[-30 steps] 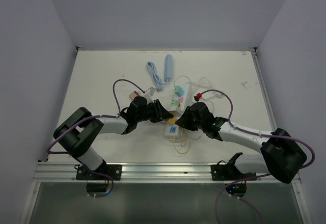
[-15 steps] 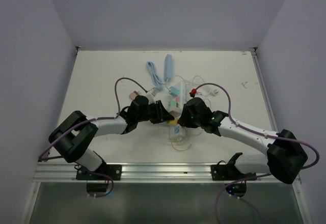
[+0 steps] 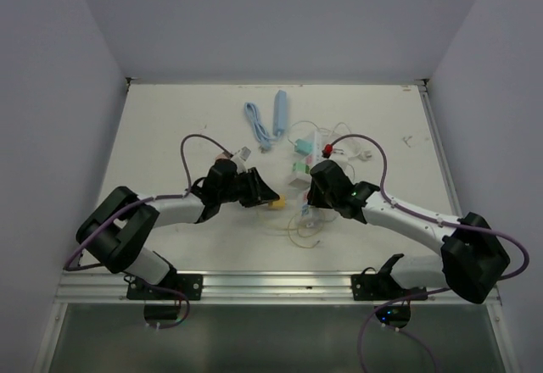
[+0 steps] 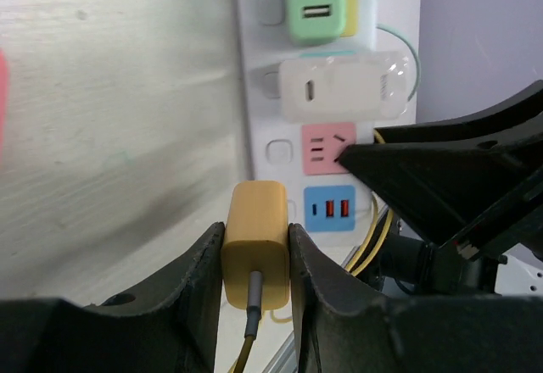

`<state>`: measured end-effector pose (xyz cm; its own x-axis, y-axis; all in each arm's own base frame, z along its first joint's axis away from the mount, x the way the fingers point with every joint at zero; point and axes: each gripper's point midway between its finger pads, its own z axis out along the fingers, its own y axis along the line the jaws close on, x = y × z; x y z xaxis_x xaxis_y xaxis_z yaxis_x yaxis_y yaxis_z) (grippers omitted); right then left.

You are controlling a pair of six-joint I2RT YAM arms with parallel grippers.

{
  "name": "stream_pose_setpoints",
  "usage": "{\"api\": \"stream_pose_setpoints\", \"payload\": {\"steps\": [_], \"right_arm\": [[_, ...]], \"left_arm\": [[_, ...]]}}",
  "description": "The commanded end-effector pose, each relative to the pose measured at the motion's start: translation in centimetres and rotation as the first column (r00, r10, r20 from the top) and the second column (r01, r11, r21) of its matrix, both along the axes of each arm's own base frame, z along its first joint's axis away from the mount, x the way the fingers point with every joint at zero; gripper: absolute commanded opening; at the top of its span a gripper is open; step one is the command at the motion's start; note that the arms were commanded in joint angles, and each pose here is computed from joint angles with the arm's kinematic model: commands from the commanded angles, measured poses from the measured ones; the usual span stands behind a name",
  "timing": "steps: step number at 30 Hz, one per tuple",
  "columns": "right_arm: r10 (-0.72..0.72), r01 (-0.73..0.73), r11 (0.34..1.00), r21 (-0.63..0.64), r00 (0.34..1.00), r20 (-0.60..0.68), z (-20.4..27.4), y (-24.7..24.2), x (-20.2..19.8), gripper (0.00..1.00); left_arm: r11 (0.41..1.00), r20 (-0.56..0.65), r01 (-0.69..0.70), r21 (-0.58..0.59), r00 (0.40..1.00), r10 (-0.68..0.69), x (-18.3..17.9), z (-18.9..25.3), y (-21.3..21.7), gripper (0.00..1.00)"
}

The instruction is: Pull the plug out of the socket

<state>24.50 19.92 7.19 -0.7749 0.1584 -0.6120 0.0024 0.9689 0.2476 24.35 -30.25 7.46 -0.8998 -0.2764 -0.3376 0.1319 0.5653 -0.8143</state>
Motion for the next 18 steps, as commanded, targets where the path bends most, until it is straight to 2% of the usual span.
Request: {"api": "stream_pose_setpoints", "payload": {"steps": [1,6,10,13,16,18], "right_arm": [[-0.094,0.098,0.977,-0.188,0.995,0.032,-1.3,-4.5,0.8,0.0],[-0.036,0.045,0.983,-0.18,0.998,0.054,-0.5,-3.9,1.1,0.0],[-0.001,0.016,0.987,-0.16,0.995,0.097,1.1,-3.7,1.4,0.0],[0.042,-0.025,0.988,-0.149,0.993,0.109,1.6,-3.3,1.4,0.0],[0.104,-0.089,0.989,-0.121,0.987,0.119,2.3,-2.3,1.2,0.0],[0.129,-0.114,0.987,-0.118,0.983,0.128,2.6,-2.0,1.2,0.0]], "left_arm": [[1.0,0.0,-0.014,-0.011,1.0,0.014,0.0,0.8,1.1,0.0],[0.999,0.011,-0.041,0.014,0.999,0.041,0.5,1.1,2.8,0.0],[0.99,0.041,-0.09,0.107,0.995,0.086,1.8,0.0,5.1,0.0],[0.977,0.043,-0.127,0.171,0.992,0.121,2.4,-1.2,7.0,0.05],[0.968,0.065,-0.149,0.203,0.988,0.138,2.9,-1.5,8.2,0.17],[0.967,0.092,-0.151,0.206,0.987,0.134,3.1,-1.0,8.4,0.32]]}}
